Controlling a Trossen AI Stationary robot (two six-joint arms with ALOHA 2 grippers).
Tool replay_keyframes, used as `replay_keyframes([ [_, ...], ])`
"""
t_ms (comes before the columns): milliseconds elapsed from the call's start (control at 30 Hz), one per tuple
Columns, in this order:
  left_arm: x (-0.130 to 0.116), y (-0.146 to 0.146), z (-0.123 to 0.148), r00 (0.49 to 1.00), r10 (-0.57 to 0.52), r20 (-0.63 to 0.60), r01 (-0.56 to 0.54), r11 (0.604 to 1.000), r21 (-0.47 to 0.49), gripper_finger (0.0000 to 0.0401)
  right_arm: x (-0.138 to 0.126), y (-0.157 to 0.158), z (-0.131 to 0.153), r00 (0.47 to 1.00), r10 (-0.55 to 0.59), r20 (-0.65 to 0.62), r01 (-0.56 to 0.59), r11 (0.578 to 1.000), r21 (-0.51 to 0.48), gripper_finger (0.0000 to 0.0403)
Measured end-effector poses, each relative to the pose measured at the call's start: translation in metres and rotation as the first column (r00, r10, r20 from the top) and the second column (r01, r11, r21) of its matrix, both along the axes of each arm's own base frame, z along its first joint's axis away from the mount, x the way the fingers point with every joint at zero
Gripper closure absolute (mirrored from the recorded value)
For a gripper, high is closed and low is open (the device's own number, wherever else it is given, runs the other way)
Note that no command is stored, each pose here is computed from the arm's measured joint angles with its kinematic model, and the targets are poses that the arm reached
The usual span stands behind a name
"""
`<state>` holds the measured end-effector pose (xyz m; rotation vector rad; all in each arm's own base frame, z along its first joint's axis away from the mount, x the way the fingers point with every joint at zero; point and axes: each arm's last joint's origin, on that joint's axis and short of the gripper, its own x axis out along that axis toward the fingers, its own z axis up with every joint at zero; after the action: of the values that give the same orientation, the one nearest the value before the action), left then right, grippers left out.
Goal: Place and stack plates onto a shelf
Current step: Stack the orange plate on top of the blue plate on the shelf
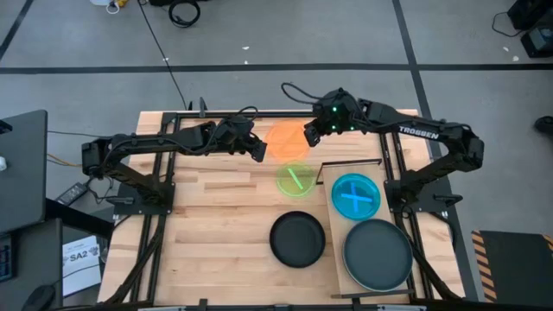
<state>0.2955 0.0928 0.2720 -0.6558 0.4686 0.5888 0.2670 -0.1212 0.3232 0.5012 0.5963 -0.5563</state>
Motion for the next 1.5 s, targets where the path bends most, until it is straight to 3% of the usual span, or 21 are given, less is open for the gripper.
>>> replay_keyframes([
  [400,0.000,0.000,0.000,1.000,0.000,-0.002,0.000,1.000,0.000,0.0270,-0.031,-0.015,0.050,0.989,-0.039,-0.140,0.040,0.999,0.003,0.0392],
  [733,0.000,0.000,0.000,1.000,-0.001,-0.003,0.001,1.000,0.000,0.0270,-0.072,0.021,0.094,0.937,0.182,-0.299,-0.127,0.972,0.195,0.0392],
  [900,0.000,0.000,0.000,1.000,-0.001,-0.003,0.001,1.000,0.001,0.0270,-0.100,0.047,0.104,0.915,0.255,-0.313,-0.186,0.955,0.232,0.0392],
  [1000,0.000,0.000,0.000,1.000,-0.001,-0.003,0.001,1.000,0.001,0.0270,-0.116,0.062,0.110,0.914,0.274,-0.300,-0.224,0.956,0.190,0.0392],
  [1233,0.000,0.000,0.000,1.000,-0.001,-0.003,0.001,1.000,0.001,0.0270,-0.147,0.083,0.102,0.919,0.305,-0.249,-0.286,0.952,0.110,0.0392],
  [1500,0.000,0.000,0.000,1.000,-0.001,-0.003,0.001,1.000,0.000,0.0270,-0.158,0.089,0.061,0.909,0.326,-0.261,-0.287,0.942,0.176,0.0392],
])
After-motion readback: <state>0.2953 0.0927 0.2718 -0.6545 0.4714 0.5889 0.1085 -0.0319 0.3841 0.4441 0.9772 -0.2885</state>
